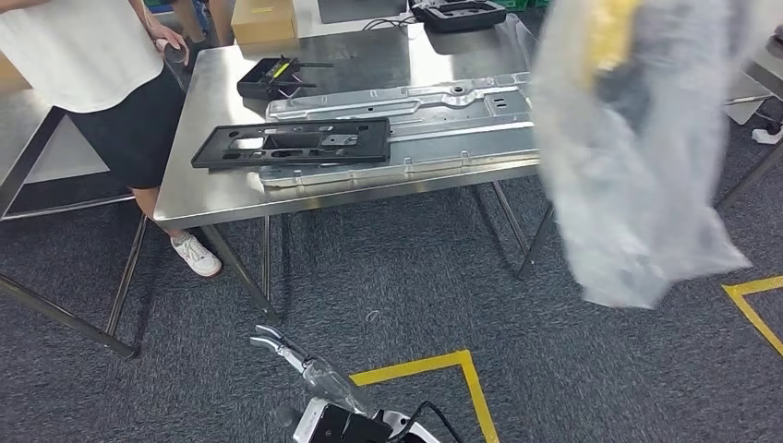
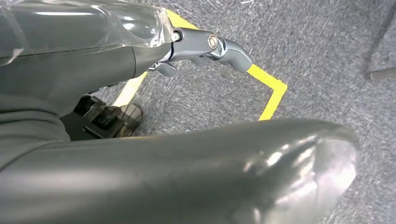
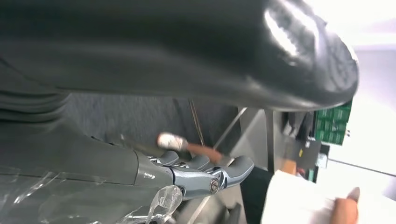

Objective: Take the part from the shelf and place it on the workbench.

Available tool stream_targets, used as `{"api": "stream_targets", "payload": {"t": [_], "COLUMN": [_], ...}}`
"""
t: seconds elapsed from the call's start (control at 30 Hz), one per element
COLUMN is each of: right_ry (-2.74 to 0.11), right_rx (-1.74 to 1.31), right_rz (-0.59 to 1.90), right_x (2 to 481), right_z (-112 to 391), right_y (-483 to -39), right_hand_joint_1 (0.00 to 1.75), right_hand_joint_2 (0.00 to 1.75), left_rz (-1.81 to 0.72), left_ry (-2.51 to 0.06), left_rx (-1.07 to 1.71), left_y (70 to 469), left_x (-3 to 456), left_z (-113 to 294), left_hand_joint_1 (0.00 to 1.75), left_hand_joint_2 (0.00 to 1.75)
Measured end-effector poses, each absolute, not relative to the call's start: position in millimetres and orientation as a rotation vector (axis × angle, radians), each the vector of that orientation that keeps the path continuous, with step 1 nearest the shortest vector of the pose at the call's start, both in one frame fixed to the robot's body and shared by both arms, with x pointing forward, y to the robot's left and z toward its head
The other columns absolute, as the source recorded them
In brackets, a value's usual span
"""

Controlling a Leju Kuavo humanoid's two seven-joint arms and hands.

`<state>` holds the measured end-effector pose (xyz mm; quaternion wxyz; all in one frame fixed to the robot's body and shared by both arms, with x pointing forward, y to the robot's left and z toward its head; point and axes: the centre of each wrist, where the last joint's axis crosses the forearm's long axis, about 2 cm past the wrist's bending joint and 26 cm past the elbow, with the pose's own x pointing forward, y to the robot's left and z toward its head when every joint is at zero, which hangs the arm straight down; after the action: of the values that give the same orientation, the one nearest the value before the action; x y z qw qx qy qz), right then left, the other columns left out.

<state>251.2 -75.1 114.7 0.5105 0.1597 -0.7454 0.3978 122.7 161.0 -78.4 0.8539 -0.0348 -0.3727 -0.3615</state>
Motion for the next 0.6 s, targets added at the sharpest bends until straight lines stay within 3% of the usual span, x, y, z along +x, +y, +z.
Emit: {"api": "stream_targets", "payload": {"t": [0.33,0.6], "right_ry": [-1.61,-1.392], "right_rx": [0.239,-0.114], "right_rz": [0.946,0.905], "right_x": [255.0,271.4], "right_z": [76.0,35.7], "right_y": [-86.3,-152.0], "right_hand_joint_1": [0.0,0.0], "right_hand_joint_2": [0.0,0.0], "left_rz": [-0.782,-0.795], "left_ry": [-0.784,-0.766], "left_rx": [-0.084,-0.096], "left_y": [159.9,158.1], "left_x": [123.2,120.5], "left_z": [-78.0,-78.3], "left_hand_joint_1": [0.0,0.0], "left_hand_joint_2": [0.0,0.0]}}
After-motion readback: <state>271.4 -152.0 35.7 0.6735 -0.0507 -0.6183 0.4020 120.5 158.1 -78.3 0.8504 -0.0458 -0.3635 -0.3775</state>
